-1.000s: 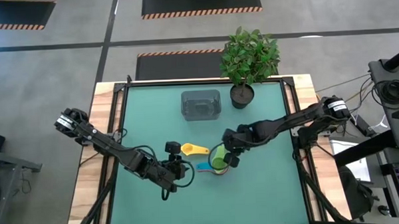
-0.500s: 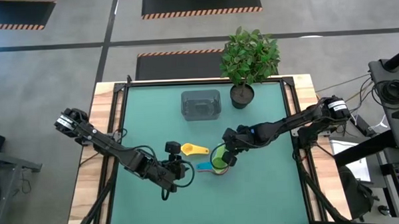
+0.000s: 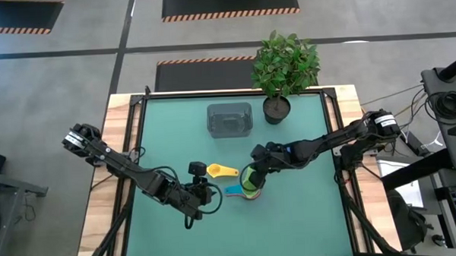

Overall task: Nest measuring cups in basket
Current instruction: Stack the green measuring cup into the light blue measuring cup

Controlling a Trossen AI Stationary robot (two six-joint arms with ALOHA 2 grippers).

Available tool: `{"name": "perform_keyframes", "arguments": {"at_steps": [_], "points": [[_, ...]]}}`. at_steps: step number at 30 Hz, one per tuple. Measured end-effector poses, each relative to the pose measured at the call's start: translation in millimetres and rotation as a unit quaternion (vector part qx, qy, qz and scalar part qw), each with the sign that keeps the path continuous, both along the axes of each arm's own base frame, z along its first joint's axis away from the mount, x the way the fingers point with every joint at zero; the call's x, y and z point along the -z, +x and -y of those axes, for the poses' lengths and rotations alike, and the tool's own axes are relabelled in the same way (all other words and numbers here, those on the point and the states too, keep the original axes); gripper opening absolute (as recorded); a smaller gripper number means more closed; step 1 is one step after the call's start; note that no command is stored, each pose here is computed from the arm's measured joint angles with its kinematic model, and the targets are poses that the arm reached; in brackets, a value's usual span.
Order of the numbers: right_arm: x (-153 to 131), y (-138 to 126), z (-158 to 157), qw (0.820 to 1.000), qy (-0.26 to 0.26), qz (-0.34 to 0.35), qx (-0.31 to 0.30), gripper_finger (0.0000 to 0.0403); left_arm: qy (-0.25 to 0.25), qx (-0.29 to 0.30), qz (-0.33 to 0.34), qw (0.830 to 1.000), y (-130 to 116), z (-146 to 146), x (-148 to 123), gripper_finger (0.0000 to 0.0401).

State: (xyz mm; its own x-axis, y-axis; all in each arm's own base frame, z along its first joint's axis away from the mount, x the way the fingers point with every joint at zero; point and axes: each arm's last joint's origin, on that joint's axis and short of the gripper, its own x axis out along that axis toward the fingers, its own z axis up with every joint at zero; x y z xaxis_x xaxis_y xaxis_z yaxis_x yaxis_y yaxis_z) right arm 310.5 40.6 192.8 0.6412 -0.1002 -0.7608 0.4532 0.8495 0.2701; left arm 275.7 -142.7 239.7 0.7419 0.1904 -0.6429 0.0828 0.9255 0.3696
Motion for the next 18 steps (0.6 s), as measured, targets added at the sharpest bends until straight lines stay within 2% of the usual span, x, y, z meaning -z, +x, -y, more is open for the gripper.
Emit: {"name": "perform_keyframes", "arguments": {"at_steps": [5, 9, 18], "points": [[-15, 1, 0, 1.000, -0.003, -0.006, -0.003, 0.0009, 0.000, 0.000, 0.000, 1.000, 0, 0, 0, 0.0090], [-23, -3, 0, 0.999, -0.001, -0.050, 0.008, 0.0009, 0.000, 0.000, -0.001, 1.000, 0, 0, 0, 0.0090], [-8, -14, 2, 0.995, 0.009, -0.090, 0.042, 0.0009, 0.000, 0.000, -0.001, 1.000, 0, 0, 0, 0.0090]]}}
